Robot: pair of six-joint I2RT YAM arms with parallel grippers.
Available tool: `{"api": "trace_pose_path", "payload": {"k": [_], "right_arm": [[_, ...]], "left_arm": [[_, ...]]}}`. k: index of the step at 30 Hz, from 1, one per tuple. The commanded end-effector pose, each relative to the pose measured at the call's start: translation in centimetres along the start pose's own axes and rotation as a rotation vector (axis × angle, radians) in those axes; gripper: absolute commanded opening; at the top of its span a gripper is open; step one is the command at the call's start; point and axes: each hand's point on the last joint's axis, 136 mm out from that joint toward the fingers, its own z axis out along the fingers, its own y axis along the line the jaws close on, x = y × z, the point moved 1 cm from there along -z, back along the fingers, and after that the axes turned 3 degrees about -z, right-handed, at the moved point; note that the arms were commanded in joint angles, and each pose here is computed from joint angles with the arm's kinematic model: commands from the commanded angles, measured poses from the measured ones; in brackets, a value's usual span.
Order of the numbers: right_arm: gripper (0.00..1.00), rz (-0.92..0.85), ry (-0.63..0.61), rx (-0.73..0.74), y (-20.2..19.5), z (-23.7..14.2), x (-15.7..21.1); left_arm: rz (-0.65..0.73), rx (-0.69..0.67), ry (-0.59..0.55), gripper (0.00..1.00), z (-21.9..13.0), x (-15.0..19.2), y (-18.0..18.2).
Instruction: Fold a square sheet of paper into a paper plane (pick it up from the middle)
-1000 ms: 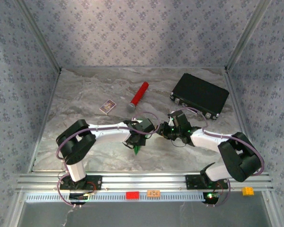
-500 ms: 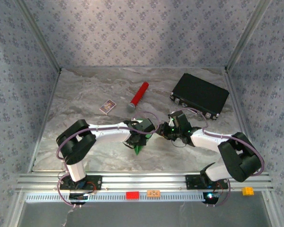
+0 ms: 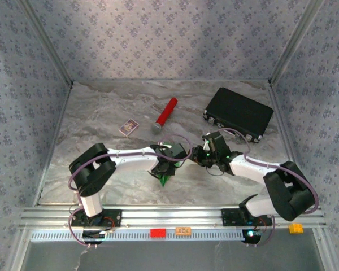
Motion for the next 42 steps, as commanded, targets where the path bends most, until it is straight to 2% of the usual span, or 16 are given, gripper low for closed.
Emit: {"api": "trace_pose_path", "payload": {"k": [1,10,15,20,24,26,29,32,36,40,42], "right_arm": [[0.28,-0.019,-0.011,0.036,-0.5,-0.9,-0.1],[0.31,-0.041,-0.071,0.094,-1.4,-3.7,-1.0],[0.45,-0.102,-0.188,0.211,-2.3,-7.7,-3.1],[0.61,-0.167,-0.397,0.393,-3.2,-13.3,-6.5],[0.70,-0.290,-0.542,0.575,-4.3,-17.0,-8.8],[0.72,-0.360,-0.591,0.638,-4.4,-18.0,-9.8],[0.79,-0.538,-0.611,0.698,-4.8,-17.6,-10.8],[0.81,-0.624,-0.637,0.800,-6.4,-17.3,-11.9],[0.83,-0.671,-0.662,0.836,-8.8,-15.7,-13.6],[0.83,-0.724,-0.721,0.781,-9.9,-14.4,-15.4],[0.83,-0.740,-0.705,0.757,-10.5,-13.6,-16.1]], "left_arm": [[-0.016,-0.016,-0.024,0.37,-1.6,-0.6,0.1],[-0.047,0.035,-0.080,0.40,-4.7,-1.6,0.3],[-0.071,0.084,-0.184,0.42,-7.7,-2.9,1.4],[-0.091,0.108,-0.357,0.48,-11.2,-5.7,3.9],[-0.142,0.058,-0.437,0.52,-12.3,-8.1,8.8],[-0.173,0.031,-0.477,0.59,-12.4,-9.1,11.5],[-0.223,-0.017,-0.555,0.78,-12.3,-10.4,15.7],[-0.287,-0.132,-0.655,0.99,-12.6,-11.8,20.3],[-0.346,-0.386,-0.711,1.00,-12.4,-13.0,26.9],[-0.416,-0.492,-0.713,1.00,-11.2,-14.0,31.2],[-0.374,-0.525,-0.755,1.00,-10.2,-14.9,32.0]]}}
